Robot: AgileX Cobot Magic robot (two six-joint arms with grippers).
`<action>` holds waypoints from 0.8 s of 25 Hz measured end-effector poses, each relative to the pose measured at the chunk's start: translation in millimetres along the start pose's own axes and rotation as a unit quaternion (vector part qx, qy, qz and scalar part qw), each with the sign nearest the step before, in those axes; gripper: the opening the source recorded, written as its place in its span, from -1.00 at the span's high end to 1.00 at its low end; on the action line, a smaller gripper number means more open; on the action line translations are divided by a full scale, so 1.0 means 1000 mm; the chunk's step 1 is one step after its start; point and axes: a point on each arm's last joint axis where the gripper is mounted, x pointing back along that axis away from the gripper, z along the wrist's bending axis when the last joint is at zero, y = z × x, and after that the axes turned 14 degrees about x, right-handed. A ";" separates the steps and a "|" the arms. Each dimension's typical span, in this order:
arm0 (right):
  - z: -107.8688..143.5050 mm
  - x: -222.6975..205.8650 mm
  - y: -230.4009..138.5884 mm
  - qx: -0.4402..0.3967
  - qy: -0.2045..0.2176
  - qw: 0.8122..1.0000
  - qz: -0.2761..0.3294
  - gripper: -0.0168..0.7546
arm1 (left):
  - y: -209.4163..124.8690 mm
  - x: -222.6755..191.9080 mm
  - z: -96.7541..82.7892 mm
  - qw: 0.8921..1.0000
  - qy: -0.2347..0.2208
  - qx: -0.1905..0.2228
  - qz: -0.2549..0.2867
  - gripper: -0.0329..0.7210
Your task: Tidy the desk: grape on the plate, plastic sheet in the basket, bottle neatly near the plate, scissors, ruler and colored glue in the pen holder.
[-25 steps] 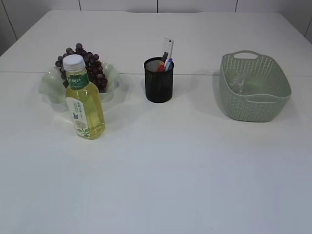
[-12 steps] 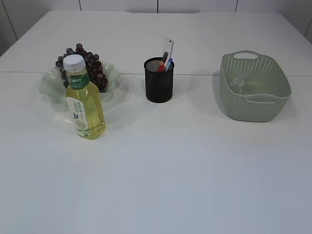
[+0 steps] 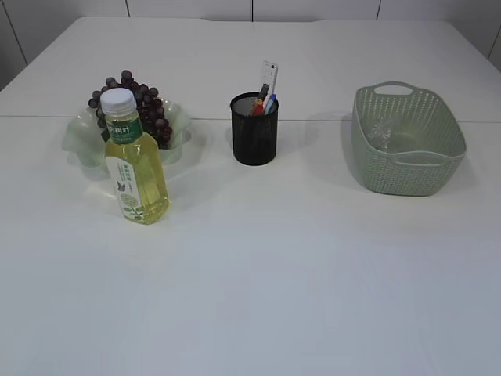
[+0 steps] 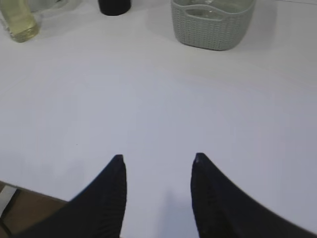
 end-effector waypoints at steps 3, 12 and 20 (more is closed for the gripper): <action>0.001 0.000 0.001 -0.021 -0.032 0.999 0.008 0.05 | 0.000 0.000 0.000 1.000 0.012 0.007 -0.003 -0.34; 0.002 -0.001 0.001 -0.057 -0.088 0.994 0.022 0.05 | -0.001 0.001 -0.001 0.998 0.057 0.033 -0.016 -0.33; 0.002 -0.001 0.001 -0.059 -0.092 0.994 0.023 0.05 | -0.001 0.001 -0.003 0.997 0.054 0.044 -0.015 -0.30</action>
